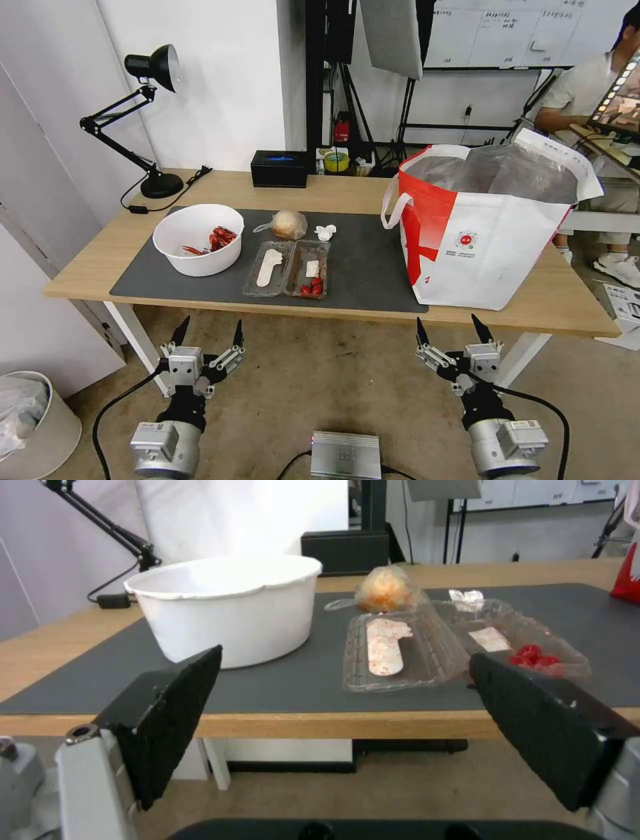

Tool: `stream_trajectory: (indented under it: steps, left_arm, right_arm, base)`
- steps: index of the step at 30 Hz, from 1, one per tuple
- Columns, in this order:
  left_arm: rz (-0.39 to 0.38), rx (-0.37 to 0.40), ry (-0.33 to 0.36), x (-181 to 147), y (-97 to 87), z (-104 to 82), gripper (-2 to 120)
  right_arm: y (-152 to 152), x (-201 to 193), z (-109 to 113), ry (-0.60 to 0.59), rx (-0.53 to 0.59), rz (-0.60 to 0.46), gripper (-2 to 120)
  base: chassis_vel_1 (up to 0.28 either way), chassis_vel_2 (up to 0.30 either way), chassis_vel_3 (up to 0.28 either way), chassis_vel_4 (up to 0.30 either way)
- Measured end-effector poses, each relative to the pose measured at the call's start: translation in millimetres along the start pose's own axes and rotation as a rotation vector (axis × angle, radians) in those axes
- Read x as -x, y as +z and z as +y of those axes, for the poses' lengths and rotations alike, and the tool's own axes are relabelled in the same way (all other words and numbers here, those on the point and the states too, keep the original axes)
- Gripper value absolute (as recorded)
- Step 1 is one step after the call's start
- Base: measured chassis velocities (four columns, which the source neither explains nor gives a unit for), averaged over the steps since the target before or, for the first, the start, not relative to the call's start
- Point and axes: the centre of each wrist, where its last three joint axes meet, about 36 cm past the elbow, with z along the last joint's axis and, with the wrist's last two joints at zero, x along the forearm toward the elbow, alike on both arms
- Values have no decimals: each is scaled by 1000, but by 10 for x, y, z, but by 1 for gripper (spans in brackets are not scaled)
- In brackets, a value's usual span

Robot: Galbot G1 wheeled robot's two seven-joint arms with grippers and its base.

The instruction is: Pick up the trash from the table and place it into the takeout bag.

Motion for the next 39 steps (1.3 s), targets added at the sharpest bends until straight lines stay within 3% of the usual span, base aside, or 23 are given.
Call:
stream_trajectory:
  steps: [31, 33, 39]
  left_arm:
    - [-1, -5, -1, 13, -6, -1, 100]
    - [6, -20, -4, 54, -3, -6, 100]
    - [78, -164, -12, 539, -8, -56, 100]
  right_arm:
    - [-1, 4, 0, -1, 0, -1, 100]
    - [-3, 19, -1, -4, 0, -1, 100]
    - [-35, 392, 8, -86, 15, 46, 100]
  base:
    - [0, 0, 0, 0]
    - [0, 0, 0, 0]
    - [0, 0, 0, 0]
